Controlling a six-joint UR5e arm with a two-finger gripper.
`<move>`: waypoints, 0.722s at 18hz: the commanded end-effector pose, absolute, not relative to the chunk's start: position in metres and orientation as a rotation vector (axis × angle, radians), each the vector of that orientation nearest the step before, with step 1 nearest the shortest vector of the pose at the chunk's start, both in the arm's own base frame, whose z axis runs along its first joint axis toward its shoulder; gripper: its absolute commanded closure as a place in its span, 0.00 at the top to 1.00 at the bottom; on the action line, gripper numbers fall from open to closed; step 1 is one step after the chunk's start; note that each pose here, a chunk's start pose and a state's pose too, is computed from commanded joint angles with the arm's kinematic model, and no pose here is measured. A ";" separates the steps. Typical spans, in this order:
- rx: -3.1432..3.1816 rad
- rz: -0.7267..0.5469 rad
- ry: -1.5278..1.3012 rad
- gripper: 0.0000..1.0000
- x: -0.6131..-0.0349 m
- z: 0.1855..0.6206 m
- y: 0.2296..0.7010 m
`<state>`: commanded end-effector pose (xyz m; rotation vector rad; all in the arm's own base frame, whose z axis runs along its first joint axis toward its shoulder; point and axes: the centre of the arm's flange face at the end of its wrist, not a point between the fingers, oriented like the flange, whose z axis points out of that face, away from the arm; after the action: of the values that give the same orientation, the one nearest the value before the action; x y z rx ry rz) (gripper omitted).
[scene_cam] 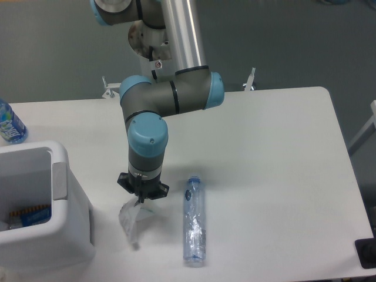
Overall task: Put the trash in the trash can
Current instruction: 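Lower the gripper onto the wrapper and close on it, then lift the wrapper off the table toward the white bin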
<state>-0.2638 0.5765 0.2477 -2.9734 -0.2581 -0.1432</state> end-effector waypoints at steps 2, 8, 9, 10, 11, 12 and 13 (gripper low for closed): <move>-2.953 -0.127 -0.258 0.00 -0.264 0.262 0.575; -2.771 -0.024 -0.456 0.00 -0.299 0.352 0.590; -2.723 -0.030 -0.502 0.00 -0.309 0.369 0.596; -2.673 -0.052 -0.545 0.00 -0.320 0.383 0.603; -2.622 -0.073 -0.586 0.00 -0.329 0.399 0.607; -2.582 -0.082 -0.624 0.00 -0.336 0.413 0.608; -2.553 -0.080 -0.650 0.00 -0.341 0.425 0.609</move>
<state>-0.3414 0.6090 0.4248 -2.5527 -0.6503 -0.0799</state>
